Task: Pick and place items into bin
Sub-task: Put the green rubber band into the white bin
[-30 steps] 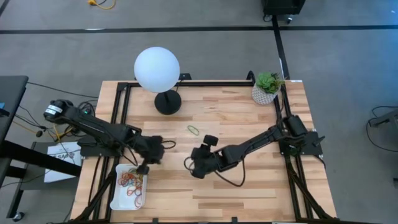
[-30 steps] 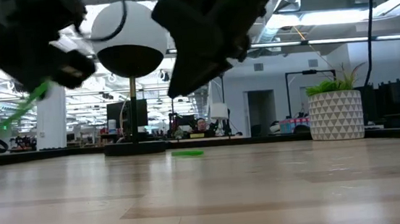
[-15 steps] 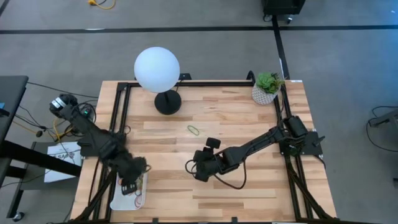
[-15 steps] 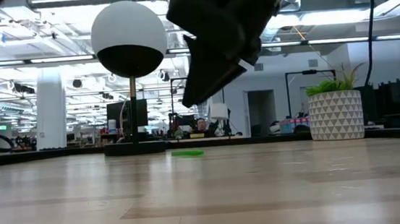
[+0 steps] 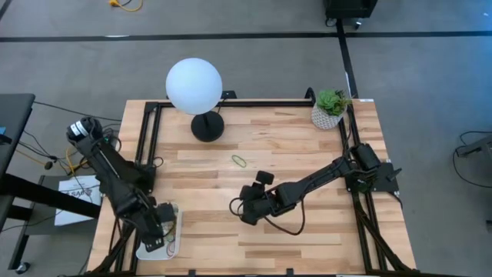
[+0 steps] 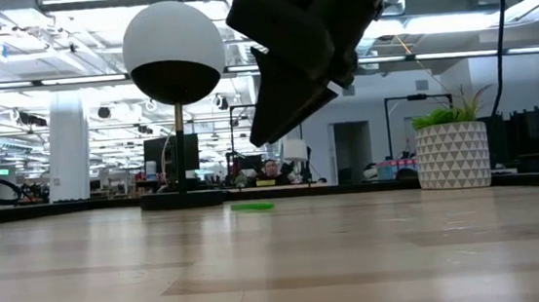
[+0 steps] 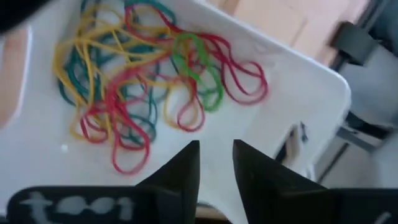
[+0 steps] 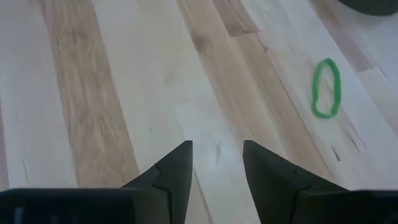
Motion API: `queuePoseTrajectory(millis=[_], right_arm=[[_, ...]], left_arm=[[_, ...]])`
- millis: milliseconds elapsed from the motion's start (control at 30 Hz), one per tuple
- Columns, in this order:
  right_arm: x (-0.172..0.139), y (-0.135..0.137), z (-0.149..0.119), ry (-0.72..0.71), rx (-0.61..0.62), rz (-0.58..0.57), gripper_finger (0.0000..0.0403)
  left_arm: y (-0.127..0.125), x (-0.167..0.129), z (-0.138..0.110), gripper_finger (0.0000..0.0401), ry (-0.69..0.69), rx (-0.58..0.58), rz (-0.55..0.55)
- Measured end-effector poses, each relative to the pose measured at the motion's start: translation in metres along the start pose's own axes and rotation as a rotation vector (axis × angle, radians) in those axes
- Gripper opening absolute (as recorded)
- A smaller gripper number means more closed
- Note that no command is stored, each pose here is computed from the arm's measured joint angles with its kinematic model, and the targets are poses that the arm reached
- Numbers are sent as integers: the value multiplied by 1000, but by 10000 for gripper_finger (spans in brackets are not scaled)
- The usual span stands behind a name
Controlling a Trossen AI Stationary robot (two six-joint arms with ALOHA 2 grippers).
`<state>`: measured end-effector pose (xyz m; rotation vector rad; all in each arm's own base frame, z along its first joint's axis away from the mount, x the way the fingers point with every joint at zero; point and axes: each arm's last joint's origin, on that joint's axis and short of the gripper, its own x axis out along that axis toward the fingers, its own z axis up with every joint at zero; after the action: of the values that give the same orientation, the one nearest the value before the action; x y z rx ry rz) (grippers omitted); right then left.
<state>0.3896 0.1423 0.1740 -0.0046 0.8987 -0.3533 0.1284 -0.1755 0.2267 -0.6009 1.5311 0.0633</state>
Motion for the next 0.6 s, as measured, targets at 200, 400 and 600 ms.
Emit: queuePoseTrajectory(millis=[200,400,600], right_arm=[[3,-4,3,-15,39,-10,137],[18,-29,17,-15,-66,-48,130],[40,-67,36,23,-200,135,124]], left_arm=[[-10,14,10,84,-100,139,-3],[-20,5,18,66,-141,265,-37],[-27,-18,30,51,-324,458,64]])
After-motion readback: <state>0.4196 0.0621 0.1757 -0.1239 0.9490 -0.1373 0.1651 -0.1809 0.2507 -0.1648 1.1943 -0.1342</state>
